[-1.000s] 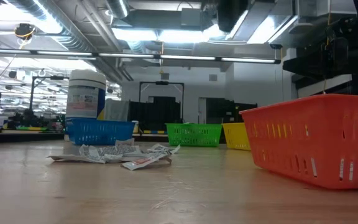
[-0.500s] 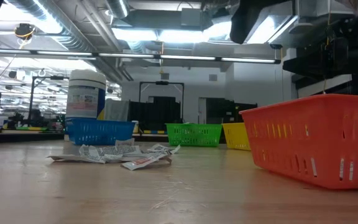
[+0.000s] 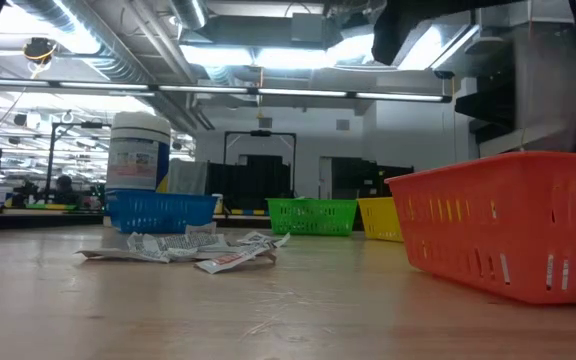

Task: Pick & Place First Aid Supplies
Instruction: Put the white ointment pack into the orange bin

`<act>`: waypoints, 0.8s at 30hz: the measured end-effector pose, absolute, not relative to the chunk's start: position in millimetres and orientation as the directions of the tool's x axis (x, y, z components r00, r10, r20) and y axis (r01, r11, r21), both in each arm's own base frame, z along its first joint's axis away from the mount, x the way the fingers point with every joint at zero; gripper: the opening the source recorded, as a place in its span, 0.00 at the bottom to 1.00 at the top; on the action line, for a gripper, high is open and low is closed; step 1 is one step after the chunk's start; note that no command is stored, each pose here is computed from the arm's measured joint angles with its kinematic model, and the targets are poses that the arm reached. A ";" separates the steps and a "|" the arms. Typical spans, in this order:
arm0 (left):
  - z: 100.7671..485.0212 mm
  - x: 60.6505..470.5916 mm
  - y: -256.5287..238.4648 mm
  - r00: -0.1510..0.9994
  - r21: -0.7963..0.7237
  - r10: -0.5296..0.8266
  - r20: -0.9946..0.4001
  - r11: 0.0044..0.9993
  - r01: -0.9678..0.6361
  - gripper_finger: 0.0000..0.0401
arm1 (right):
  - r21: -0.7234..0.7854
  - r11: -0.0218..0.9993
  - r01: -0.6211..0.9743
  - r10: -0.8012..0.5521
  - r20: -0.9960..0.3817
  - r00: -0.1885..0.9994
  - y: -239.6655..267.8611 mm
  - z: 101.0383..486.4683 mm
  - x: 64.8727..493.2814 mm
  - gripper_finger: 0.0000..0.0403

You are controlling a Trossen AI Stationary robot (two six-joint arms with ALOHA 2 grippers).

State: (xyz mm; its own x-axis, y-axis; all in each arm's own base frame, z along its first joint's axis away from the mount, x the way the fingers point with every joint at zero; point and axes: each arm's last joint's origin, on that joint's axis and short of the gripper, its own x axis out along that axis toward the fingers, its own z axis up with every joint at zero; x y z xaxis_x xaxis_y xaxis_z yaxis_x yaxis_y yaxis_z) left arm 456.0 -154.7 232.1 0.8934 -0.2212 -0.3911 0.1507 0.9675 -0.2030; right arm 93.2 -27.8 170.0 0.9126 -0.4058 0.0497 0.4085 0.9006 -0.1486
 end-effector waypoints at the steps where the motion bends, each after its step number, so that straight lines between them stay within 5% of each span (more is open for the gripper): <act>1: 232.1 456.1 -154.4 0.896 -0.199 -0.211 -0.390 0.970 0.142 0.16 | -0.149 0.901 0.408 -0.406 0.050 0.913 -27.7 170.0 93.2 0.59; 9: 244.5 451.9 -157.6 0.899 -0.187 -0.209 -0.385 0.972 0.145 0.33 | -0.149 0.901 0.409 -0.406 0.050 0.913 -27.8 170.0 93.2 0.59; 24: 305.3 403.3 -175.4 0.796 0.082 0.047 -0.603 0.997 0.003 0.32 | -0.148 0.901 0.408 -0.405 0.050 0.913 -27.7 170.0 93.2 0.59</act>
